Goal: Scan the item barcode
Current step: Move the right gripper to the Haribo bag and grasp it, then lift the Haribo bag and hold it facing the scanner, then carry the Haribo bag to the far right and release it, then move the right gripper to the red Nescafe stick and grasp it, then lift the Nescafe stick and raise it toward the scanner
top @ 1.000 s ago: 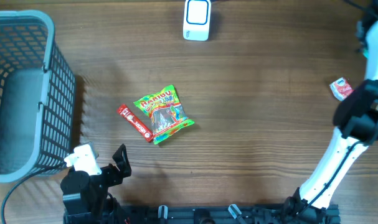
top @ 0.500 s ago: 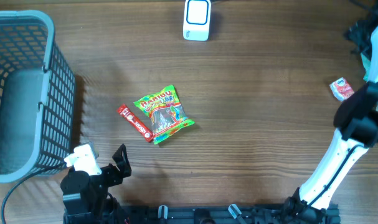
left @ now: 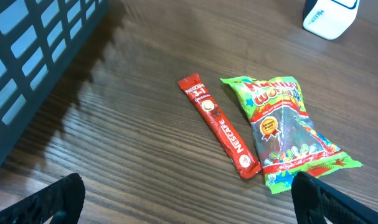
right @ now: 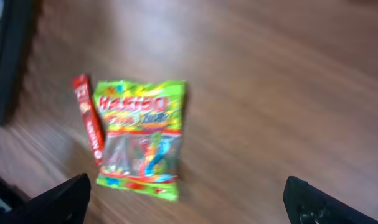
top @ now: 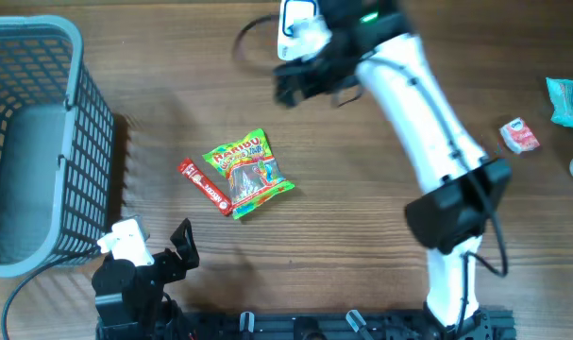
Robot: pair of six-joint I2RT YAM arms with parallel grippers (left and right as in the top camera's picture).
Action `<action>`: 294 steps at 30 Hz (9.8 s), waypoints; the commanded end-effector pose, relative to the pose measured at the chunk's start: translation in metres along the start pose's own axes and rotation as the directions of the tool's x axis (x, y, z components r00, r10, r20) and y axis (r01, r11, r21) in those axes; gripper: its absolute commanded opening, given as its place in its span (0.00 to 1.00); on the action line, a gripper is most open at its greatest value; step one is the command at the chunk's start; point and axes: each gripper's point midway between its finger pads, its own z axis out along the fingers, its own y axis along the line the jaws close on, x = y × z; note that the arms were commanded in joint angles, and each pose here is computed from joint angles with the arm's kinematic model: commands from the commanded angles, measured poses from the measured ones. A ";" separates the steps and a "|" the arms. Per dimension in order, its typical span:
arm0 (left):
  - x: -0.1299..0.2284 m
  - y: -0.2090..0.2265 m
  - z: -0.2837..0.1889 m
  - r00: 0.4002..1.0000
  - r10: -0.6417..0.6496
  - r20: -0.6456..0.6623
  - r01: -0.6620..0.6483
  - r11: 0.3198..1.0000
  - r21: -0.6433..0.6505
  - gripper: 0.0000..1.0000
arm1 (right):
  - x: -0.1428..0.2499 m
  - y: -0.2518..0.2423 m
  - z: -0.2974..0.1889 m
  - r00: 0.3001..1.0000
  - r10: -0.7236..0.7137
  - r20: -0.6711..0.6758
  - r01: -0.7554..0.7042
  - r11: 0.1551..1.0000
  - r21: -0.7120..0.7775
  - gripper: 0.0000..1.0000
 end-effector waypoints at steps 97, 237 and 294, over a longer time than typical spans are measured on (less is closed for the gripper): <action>0.000 0.001 0.000 1.000 0.018 0.006 -0.018 1.000 -0.005 1.00 | -0.160 -0.180 0.021 0.586 -0.008 0.810 -0.516 0.767 0.382 0.05; -0.204 -0.034 -0.116 0.528 -0.061 0.847 -0.041 0.994 0.097 1.00 | 0.090 0.149 0.248 0.883 -0.459 0.096 0.454 0.888 0.067 0.86; -0.025 0.020 0.041 0.978 0.027 0.208 -0.010 0.996 -0.086 1.00 | 0.106 -0.026 0.000 0.768 0.435 -0.469 -0.636 0.439 -0.635 0.04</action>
